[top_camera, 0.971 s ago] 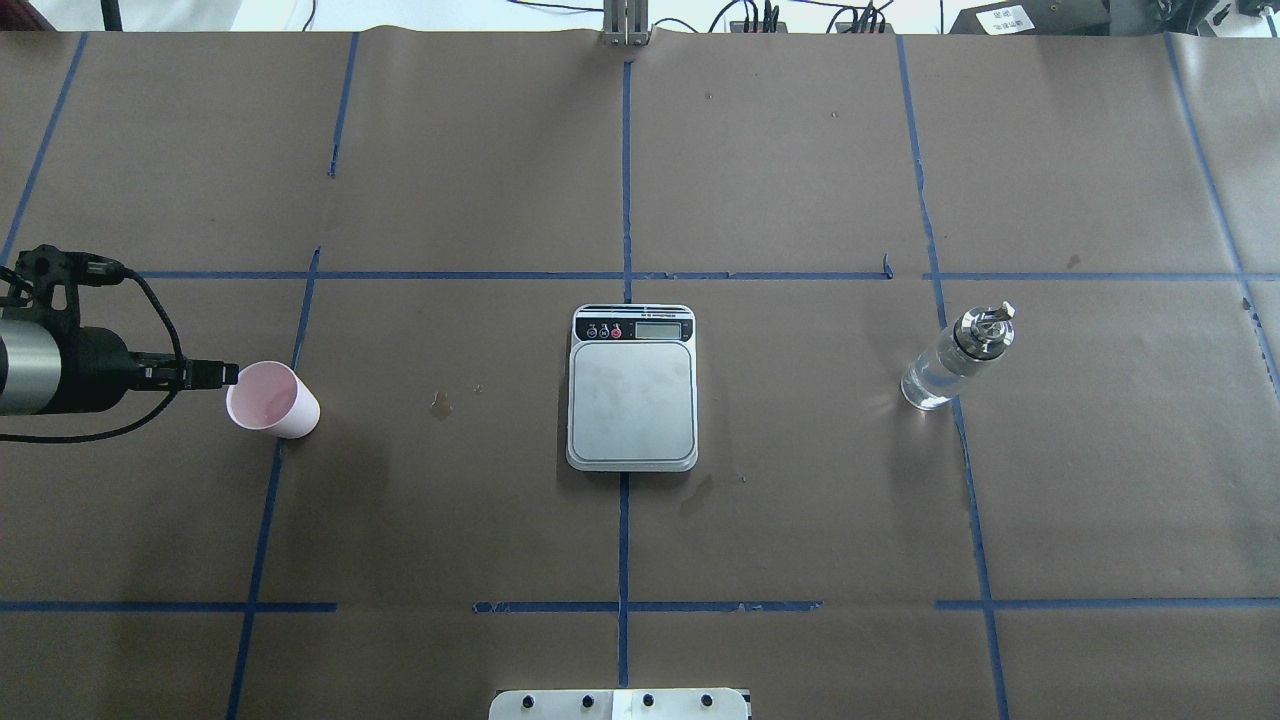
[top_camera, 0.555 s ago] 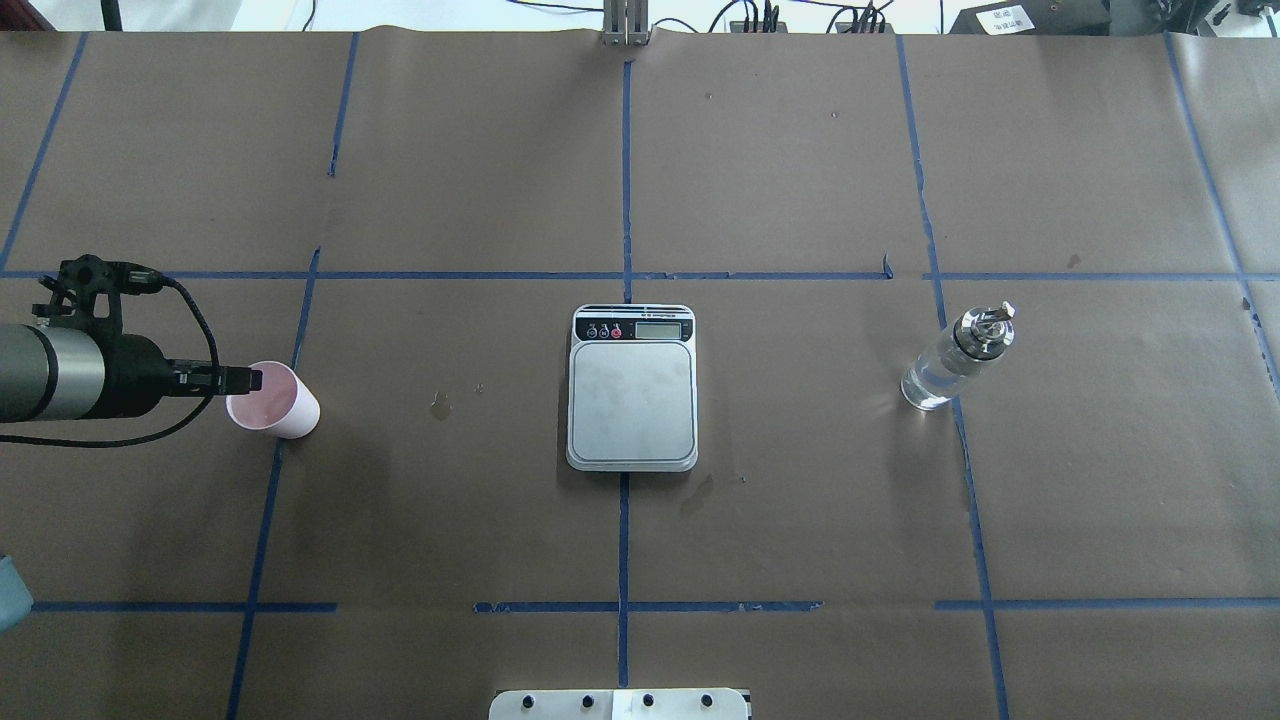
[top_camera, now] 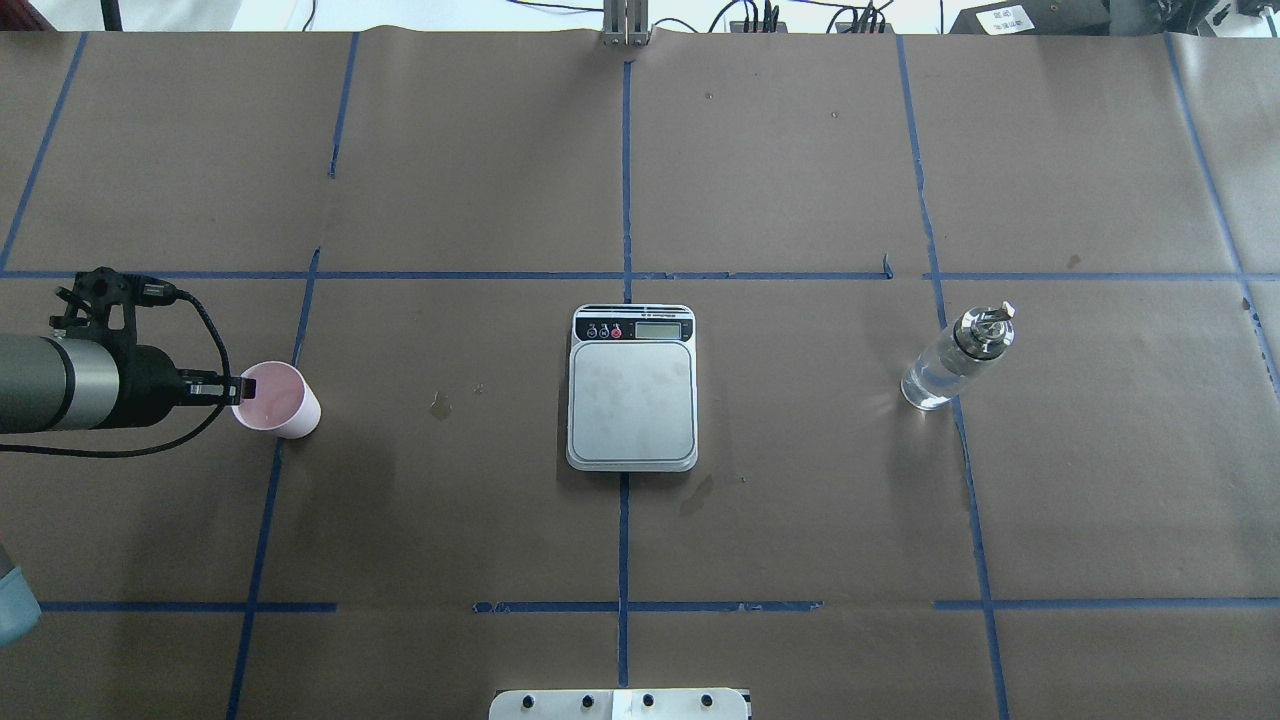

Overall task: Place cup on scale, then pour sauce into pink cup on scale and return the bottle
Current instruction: 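Carry the pink cup with the left gripper over the scale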

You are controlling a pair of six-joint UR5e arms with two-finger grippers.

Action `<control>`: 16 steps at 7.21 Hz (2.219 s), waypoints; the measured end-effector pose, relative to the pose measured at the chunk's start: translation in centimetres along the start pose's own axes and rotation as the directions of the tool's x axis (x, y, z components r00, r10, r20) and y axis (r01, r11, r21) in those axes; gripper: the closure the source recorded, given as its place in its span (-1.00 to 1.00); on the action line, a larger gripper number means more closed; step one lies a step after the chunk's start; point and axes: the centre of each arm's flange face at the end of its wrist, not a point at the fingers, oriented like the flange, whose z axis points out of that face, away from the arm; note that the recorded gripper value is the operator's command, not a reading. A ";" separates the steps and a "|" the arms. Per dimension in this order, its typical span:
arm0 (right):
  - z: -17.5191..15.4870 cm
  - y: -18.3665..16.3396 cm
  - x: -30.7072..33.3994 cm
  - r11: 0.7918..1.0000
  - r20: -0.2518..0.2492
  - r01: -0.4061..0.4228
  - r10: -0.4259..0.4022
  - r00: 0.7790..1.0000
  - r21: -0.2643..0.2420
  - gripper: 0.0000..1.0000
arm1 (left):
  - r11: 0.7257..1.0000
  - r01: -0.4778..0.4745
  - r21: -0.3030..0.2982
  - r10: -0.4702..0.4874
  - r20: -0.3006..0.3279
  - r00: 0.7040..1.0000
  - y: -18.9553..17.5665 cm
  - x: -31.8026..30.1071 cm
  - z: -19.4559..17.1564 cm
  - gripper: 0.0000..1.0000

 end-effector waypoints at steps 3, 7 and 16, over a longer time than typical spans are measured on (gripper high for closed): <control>0.0 0.0 0.0 1.000 0.001 0.001 -0.001 1.000 0.001 -1.00 | 0.999 -0.002 0.033 0.002 -0.021 1.000 -1.4 1.0 -1.1 1.00; 0.0 0.0 0.0 1.000 0.000 -0.001 0.001 1.000 -0.001 -1.00 | 0.997 0.009 0.079 -0.009 -0.001 1.000 -9.3 12.8 -0.9 1.00; 0.1 0.1 0.2 1.000 -0.001 -0.006 0.006 1.000 -0.004 -1.00 | 0.993 0.118 -0.017 -0.117 0.080 0.990 -8.7 37.8 4.4 0.60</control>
